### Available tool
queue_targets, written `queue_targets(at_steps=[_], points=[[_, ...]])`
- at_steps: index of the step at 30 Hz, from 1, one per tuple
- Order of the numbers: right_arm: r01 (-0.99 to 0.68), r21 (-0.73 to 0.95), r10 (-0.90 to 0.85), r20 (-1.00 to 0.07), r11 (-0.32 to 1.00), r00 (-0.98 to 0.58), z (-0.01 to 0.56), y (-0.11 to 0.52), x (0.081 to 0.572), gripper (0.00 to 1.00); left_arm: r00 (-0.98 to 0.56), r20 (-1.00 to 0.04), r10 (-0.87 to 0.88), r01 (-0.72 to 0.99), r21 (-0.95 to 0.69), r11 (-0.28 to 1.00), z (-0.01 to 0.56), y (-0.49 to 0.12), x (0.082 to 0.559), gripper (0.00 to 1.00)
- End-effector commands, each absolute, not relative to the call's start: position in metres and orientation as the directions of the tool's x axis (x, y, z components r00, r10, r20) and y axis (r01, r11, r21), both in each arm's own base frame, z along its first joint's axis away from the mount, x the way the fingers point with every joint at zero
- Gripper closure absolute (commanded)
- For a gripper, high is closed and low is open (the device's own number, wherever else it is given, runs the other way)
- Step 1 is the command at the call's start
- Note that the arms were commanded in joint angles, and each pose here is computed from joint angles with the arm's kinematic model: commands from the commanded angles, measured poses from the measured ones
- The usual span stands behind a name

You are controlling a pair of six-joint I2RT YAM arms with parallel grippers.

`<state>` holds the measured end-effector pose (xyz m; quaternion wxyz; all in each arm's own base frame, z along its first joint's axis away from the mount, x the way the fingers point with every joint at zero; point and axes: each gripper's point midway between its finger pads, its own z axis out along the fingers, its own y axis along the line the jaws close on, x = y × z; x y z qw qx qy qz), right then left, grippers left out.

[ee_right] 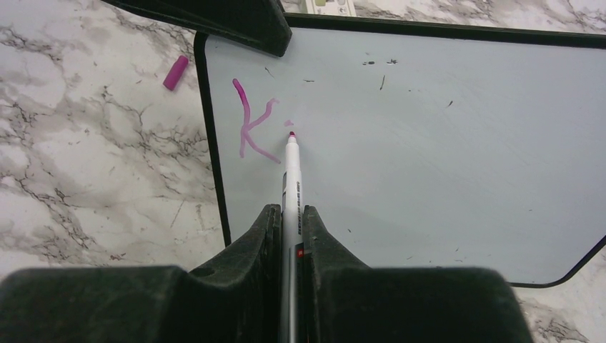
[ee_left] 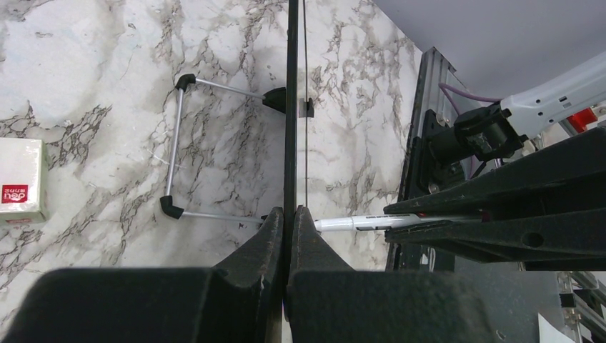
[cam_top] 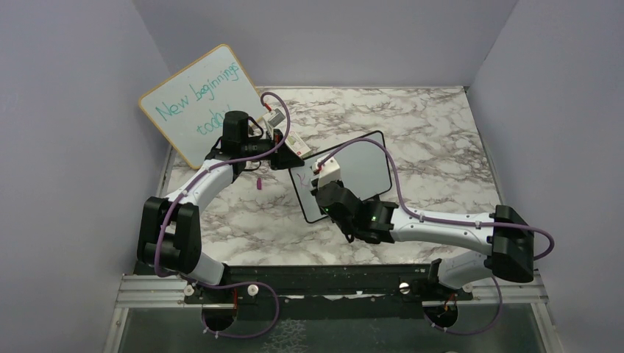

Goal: Write a sentence on the whiteboard

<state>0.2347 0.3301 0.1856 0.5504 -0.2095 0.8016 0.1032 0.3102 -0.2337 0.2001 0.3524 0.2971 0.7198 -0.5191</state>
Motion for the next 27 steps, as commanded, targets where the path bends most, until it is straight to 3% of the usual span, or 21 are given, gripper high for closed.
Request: queue_targets(at_steps=[1, 13, 27], points=[[-0.430, -0.048, -0.187, -0.939, 0.901, -0.288, 0.196, 0.337, 0.241, 1.00, -0.611, -0.788, 0.078, 0.770, -0.570, 0.286, 0.190, -0.234, 0.307, 1.00], [-0.380, -0.089, -0.228, -0.914, 0.921, -0.336, 0.177, 0.325, 0.242, 1.00, -0.610, -0.789, 0.077, 0.771, -0.569, 0.285, 0.190, -0.233, 0.307, 1.00], [-0.431, -0.076, -0.263, -0.881, 0.899, -0.393, 0.161, 0.325, 0.228, 1.00, -0.609, -0.789, 0.077, 0.772, -0.568, 0.286, 0.191, -0.234, 0.307, 1.00]])
